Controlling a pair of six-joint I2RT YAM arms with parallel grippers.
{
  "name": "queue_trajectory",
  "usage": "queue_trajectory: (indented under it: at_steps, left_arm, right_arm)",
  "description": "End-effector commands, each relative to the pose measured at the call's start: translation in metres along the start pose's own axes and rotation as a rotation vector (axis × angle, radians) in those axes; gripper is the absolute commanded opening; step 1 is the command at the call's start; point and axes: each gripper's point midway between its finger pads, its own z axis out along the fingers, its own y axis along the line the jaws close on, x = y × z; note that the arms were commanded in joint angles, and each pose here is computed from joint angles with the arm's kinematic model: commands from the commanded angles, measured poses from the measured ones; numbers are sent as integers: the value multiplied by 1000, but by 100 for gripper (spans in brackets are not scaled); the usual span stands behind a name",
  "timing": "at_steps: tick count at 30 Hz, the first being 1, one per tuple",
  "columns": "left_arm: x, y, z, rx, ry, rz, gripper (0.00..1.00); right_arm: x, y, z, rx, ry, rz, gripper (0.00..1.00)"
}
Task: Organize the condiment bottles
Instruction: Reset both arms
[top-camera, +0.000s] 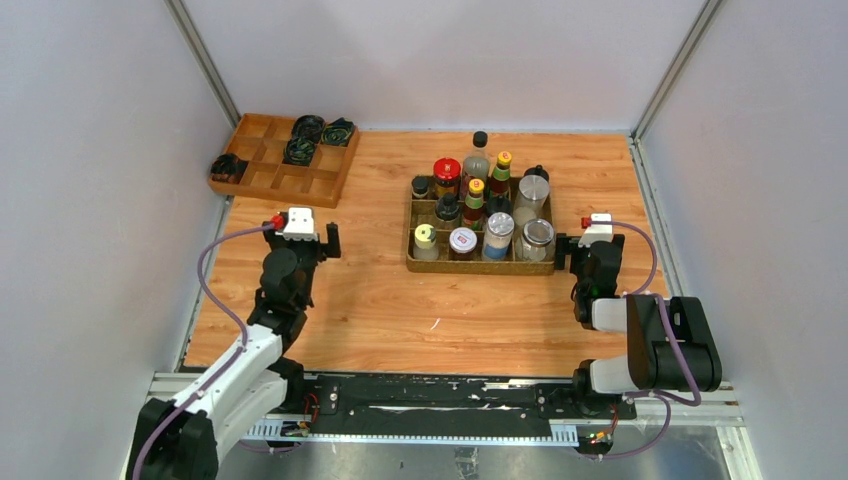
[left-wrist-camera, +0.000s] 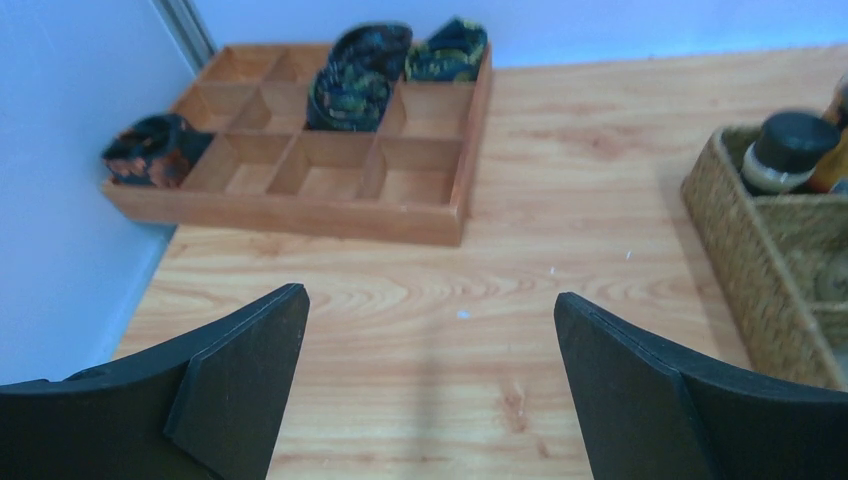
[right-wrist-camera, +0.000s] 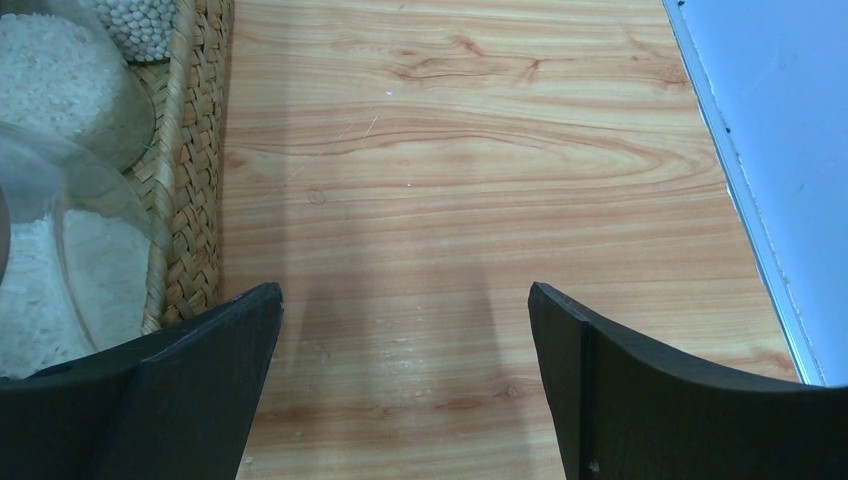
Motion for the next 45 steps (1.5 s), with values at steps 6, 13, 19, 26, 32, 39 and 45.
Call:
queue_trajectory:
  at_steps: [6,13,19,26,32,39,45]
  left_arm:
    - [73,-1,16,-22,115,112,100]
    - [71,17,9,-120,-10,114,100]
    - [84,28,27,-164,101,82,100]
    - [83,30,24,-169,74,69,100]
    - [92,33,29,-166,91,41,100]
    - [92,33,27,-170,84,39,100]
    - [94,49,27,-262,91,-3,100]
  right_arm:
    - [-12,16,5,-64,-28,15,100]
    - [-12,16,5,-64,-27,16,100]
    - [-13,16,5,-64,-30,15,100]
    - [-13,16,5,-63,-32,16,100]
    - [-13,16,5,-65,-29,15,100]
    - [-12,16,5,-63,-29,15,100]
    - [-9,-9,-5,88,-58,88,100]
